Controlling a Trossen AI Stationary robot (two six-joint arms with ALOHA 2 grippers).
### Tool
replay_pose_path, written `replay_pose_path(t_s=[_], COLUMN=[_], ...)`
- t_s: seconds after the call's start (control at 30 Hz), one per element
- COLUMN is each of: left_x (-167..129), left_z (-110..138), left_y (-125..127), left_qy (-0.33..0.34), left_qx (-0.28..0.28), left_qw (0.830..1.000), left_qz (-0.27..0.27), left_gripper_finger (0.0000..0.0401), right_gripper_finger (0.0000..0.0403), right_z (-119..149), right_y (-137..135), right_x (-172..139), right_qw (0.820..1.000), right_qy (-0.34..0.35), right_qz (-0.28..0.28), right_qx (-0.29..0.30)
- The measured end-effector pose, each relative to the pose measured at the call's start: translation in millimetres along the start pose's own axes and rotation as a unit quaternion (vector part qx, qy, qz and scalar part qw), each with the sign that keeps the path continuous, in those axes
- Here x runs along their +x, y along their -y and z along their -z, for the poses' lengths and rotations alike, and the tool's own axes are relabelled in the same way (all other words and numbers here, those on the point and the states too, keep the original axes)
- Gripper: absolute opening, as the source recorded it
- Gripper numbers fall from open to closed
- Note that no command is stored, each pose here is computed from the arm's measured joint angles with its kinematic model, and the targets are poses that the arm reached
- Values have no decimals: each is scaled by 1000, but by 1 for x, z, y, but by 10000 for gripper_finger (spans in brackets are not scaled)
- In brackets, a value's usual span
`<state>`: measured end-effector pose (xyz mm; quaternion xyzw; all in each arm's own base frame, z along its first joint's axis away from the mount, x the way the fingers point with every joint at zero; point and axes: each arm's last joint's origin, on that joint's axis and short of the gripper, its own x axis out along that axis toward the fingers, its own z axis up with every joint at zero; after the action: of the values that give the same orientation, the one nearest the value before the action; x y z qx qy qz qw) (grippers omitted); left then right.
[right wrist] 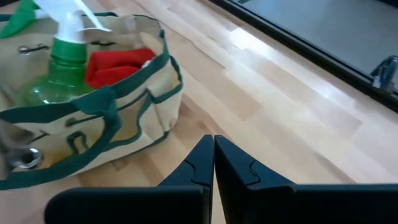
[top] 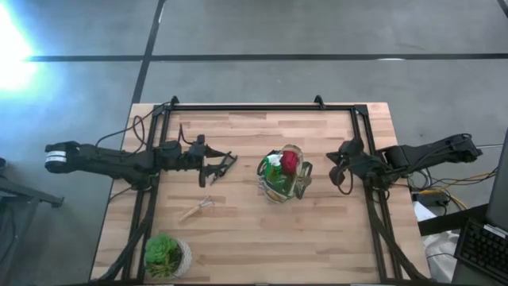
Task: Pick & Place Garden tools in Gardening bag
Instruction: Adjust the gardening bag
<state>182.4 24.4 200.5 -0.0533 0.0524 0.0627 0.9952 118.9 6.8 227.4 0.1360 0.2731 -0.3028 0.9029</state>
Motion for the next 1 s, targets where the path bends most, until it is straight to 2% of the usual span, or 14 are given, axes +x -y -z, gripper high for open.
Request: replay_pose_path(t_s=[0.17,0.43,0.63,0.83,1.0], left_x=[0,0,0,0,0], left_z=[-5,-3,-3,-3,-4], left_y=[2,2,1,1,1], left_qy=[23,17,17,17,17], left_qx=[-7,-15,-17,-17,-17], left_qw=[1000,1000,1000,1000,1000], left_qz=[18,18,12,10,17], left_gripper_finger=[207,207,207,207,207], right_gripper_finger=[8,8,8,8,8], right_z=[2,5,-8,-15,-21], right_y=[3,16,22,34,42], right_x=[3,16,25,41,60], right_qw=[1000,997,999,999,998], right_qy=[-3,-16,-13,-31,-51], right_qz=[13,64,22,35,4], right_qx=[3,28,27,24,20])
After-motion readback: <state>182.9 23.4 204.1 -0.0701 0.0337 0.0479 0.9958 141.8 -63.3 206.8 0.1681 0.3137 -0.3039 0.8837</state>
